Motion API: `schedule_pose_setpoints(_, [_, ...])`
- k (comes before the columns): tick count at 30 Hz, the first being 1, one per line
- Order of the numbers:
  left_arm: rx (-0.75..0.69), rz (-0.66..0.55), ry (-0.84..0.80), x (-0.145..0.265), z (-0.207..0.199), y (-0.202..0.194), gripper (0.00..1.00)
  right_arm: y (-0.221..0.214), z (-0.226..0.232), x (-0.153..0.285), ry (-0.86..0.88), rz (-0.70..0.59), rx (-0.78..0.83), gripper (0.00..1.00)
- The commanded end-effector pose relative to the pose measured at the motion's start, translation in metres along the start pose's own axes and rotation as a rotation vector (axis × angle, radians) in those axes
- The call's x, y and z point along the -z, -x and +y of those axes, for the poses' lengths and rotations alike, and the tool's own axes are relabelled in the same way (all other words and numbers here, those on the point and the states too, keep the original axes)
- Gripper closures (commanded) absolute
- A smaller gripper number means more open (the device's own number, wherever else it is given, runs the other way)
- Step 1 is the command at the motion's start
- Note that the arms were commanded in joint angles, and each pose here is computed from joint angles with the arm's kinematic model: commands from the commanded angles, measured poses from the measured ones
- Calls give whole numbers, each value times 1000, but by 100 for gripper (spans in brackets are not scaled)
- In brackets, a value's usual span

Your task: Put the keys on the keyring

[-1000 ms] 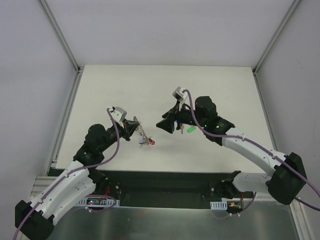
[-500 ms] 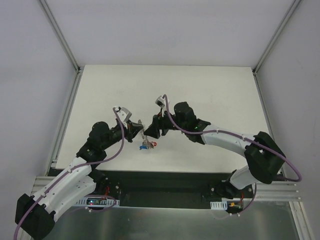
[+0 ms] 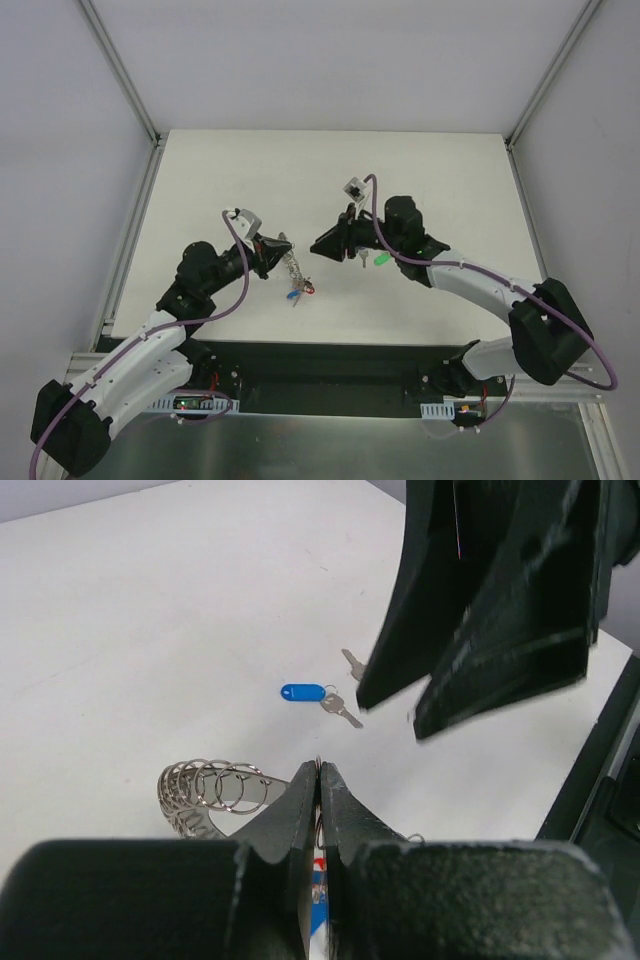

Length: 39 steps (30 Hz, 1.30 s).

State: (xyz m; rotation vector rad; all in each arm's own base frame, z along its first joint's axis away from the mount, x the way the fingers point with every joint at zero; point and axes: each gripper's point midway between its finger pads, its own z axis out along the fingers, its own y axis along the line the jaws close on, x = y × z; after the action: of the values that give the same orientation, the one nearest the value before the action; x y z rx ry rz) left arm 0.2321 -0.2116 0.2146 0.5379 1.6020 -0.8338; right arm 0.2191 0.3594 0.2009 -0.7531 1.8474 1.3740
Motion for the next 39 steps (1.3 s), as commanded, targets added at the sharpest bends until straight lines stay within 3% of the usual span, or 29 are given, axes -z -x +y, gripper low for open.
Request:
schedule_pose_setpoints(1, [-43,-105,-141,-2,-25,38,100,46,20,26,113,-93,121,56])
schedule_pose_setpoints(9, [-51,-124,-271,-4,-49,60,100,55,35,30,207,-37,250,59])
schedule_pose_setpoints(32, [-23,-161,-360,-6,-67,85,100,57,49,25,293,-5,286,70])
schedule_pose_setpoints(39, [-18,-163,-366,-7,-68,86,100,57,55,21,315,-1,290,78])
